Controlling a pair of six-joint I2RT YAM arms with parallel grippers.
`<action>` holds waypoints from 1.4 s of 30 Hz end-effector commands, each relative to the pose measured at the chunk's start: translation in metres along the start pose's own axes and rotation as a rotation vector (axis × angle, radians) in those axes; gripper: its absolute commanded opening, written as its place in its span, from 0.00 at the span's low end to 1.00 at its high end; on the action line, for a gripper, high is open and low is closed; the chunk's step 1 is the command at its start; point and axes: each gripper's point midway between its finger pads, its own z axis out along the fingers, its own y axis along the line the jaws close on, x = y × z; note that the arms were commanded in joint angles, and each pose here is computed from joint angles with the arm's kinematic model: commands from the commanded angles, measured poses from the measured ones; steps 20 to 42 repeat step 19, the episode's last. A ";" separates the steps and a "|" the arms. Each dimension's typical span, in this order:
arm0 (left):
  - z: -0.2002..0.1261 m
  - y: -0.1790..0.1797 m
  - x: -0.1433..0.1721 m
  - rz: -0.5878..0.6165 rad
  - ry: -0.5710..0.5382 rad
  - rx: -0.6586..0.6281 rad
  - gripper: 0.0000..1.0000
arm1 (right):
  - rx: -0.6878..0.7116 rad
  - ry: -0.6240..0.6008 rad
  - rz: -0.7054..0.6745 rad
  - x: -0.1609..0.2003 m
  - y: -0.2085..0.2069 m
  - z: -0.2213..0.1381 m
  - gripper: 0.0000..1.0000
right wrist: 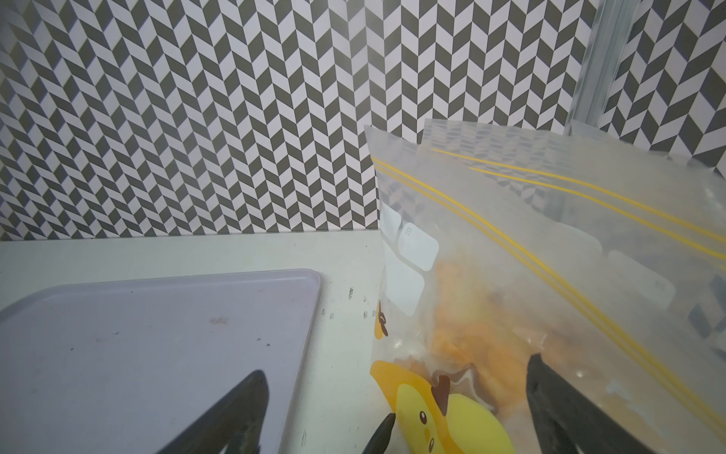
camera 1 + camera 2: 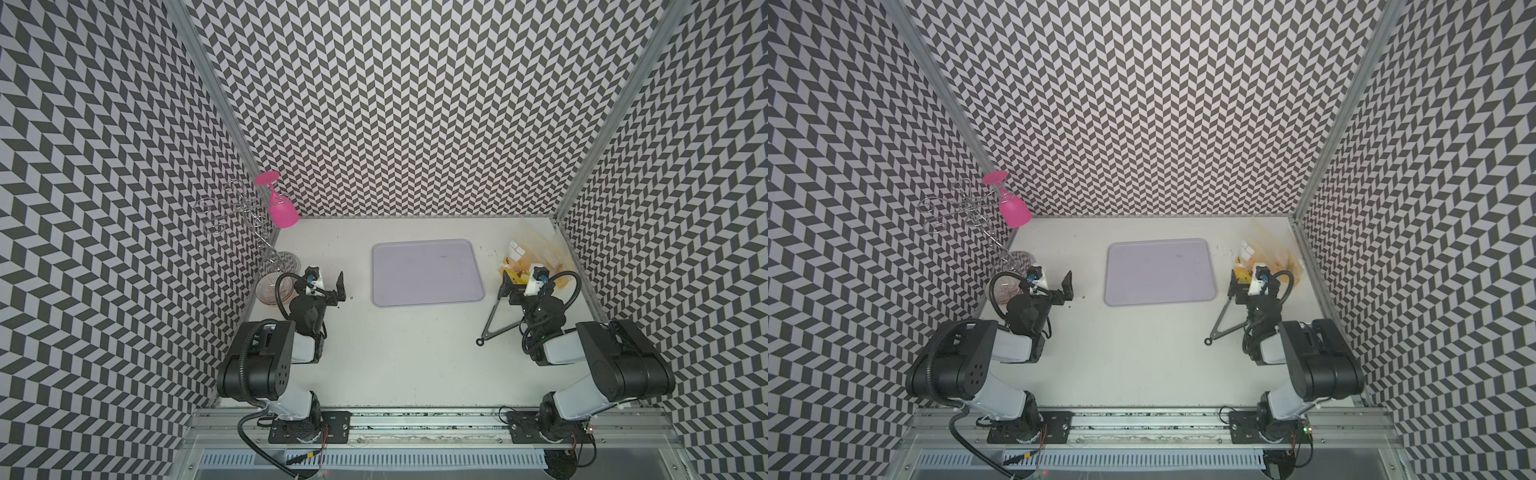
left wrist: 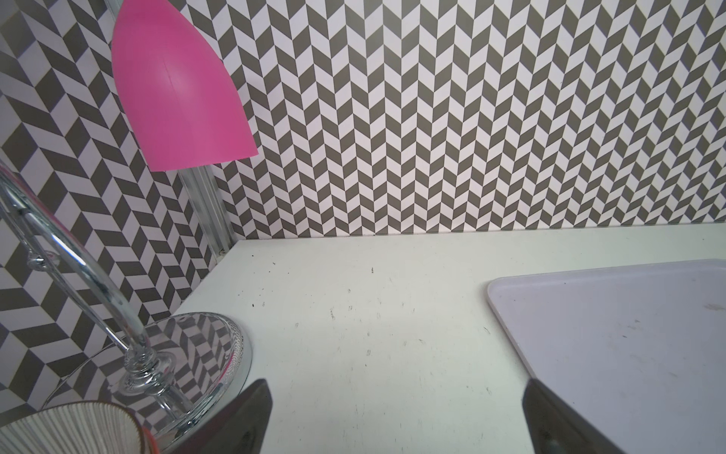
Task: Put the cookies into a resealable bag to prevent moisture
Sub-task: Reset both arms
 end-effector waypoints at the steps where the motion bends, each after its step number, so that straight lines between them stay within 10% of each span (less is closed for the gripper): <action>1: 0.000 0.000 -0.002 -0.005 -0.004 -0.006 0.99 | 0.000 -0.054 0.001 -0.013 0.000 0.000 1.00; 7: 0.000 0.000 -0.002 -0.005 -0.005 -0.005 1.00 | 0.014 -0.181 0.013 -0.025 -0.005 -0.050 1.00; 13: 0.000 0.000 -0.001 -0.004 -0.003 -0.006 1.00 | -0.013 0.039 -0.016 -0.001 0.003 0.009 1.00; 42: 0.002 0.000 0.000 -0.003 0.004 -0.007 1.00 | -0.019 0.005 0.004 -0.005 0.000 0.007 1.00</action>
